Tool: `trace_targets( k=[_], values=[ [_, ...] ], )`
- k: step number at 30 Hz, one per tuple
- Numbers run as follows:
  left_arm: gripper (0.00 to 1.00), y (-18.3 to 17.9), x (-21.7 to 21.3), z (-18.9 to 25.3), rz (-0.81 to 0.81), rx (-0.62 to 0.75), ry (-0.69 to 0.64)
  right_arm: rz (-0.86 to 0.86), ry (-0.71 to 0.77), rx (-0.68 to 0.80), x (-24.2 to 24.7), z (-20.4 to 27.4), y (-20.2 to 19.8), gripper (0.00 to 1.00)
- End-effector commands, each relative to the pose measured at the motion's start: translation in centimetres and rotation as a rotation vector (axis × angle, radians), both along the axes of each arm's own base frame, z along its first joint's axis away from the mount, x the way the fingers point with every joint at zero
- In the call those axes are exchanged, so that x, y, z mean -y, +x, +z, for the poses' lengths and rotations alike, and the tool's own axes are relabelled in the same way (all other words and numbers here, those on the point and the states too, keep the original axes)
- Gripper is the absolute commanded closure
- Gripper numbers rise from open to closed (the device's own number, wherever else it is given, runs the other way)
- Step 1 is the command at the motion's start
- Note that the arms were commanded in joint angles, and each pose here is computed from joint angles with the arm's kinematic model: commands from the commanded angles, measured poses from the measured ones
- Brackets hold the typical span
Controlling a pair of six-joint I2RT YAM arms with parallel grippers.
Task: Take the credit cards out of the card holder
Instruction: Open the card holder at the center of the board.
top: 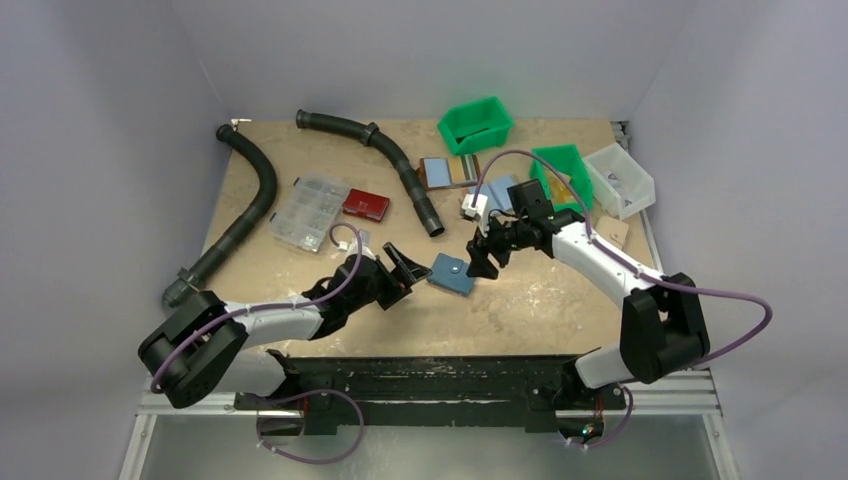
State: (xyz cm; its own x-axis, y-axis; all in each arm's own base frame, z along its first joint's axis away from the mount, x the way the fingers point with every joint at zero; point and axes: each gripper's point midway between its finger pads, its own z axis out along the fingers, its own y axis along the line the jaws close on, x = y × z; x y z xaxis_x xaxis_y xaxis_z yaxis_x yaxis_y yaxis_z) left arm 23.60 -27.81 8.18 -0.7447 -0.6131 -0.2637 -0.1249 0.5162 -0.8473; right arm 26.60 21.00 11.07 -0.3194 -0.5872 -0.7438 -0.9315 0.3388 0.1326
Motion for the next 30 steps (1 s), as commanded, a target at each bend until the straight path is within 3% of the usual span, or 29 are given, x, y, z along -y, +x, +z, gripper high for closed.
trace_targets(
  k=[1,5,13,30],
  values=[
    [0.11,1.1,0.3,1.2,0.080,0.034,-0.076,0.142,0.060,0.035,-1.5,2.2,0.0,0.31],
    [0.10,1.2,0.2,0.7,0.089,0.034,-0.082,0.228,0.090,0.080,-2.4,3.0,0.6,0.31],
    [0.13,1.0,0.2,-0.2,0.087,0.064,-0.140,0.196,0.092,0.213,-1.9,1.4,1.2,0.31],
    [0.14,1.8,0.3,-4.1,0.163,-0.036,-0.158,0.271,0.052,0.241,-1.2,0.7,0.4,0.30]
  ],
)
